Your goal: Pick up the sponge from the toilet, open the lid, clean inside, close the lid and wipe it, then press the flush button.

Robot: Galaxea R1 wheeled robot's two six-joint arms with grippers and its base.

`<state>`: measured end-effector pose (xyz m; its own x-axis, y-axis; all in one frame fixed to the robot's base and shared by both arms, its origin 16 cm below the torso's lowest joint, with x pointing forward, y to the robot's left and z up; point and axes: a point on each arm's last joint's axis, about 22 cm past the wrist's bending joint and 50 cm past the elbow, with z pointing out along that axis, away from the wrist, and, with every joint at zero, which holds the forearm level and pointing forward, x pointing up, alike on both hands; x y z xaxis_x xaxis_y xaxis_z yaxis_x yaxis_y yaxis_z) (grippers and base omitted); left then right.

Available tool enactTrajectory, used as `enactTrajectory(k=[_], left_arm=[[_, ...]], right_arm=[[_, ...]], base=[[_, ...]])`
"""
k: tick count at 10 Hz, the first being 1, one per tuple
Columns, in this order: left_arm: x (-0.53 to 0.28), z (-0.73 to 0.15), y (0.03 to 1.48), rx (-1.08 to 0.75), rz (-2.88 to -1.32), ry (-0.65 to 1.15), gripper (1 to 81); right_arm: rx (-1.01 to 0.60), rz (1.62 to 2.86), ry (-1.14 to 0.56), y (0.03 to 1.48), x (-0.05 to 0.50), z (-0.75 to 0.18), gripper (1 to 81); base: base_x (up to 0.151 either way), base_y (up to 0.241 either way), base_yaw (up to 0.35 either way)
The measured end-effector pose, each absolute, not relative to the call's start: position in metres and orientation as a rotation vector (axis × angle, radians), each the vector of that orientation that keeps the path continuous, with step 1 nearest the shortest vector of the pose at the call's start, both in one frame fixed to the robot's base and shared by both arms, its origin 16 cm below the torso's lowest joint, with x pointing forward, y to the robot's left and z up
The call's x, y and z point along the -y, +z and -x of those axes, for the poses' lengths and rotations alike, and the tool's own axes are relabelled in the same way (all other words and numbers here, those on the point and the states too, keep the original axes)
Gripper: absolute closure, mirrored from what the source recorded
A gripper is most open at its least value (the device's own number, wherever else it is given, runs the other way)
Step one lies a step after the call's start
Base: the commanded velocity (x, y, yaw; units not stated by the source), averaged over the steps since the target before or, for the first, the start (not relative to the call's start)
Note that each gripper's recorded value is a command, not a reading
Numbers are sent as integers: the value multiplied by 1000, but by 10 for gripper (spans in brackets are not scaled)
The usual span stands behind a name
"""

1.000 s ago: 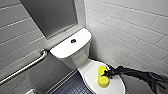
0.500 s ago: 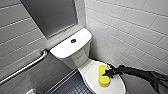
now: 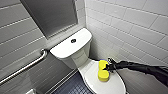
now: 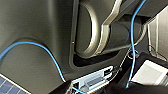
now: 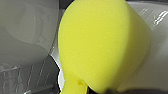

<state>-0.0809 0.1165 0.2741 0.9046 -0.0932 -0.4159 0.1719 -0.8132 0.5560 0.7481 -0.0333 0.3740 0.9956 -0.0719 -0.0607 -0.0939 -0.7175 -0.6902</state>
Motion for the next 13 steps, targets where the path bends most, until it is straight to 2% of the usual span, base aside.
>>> enactTrajectory(k=[2,4,7,8,10,13], left_arm=[[-117,81,274,-56,-2454,-577,10],[-117,82,275,-56,-2454,-578,10],[-119,83,275,-55,-2457,-580,10],[-119,82,275,-55,-2455,-580,10],[-118,83,275,-57,-2455,-580,10],[-118,83,275,-55,-2455,-579,10]], right_arm=[[-143,2388,89,365,32,-721,811],[-234,2432,105,341,57,-709,811],[-581,2406,121,308,84,-705,811],[-635,2392,119,305,89,-705,811],[-655,2375,92,307,100,-705,811],[-697,2357,7,312,159,-695,811]], base=[[0,0,0],[0,0,0],[0,0,0],[0,0,0],[0,0,0],[0,0,0]])
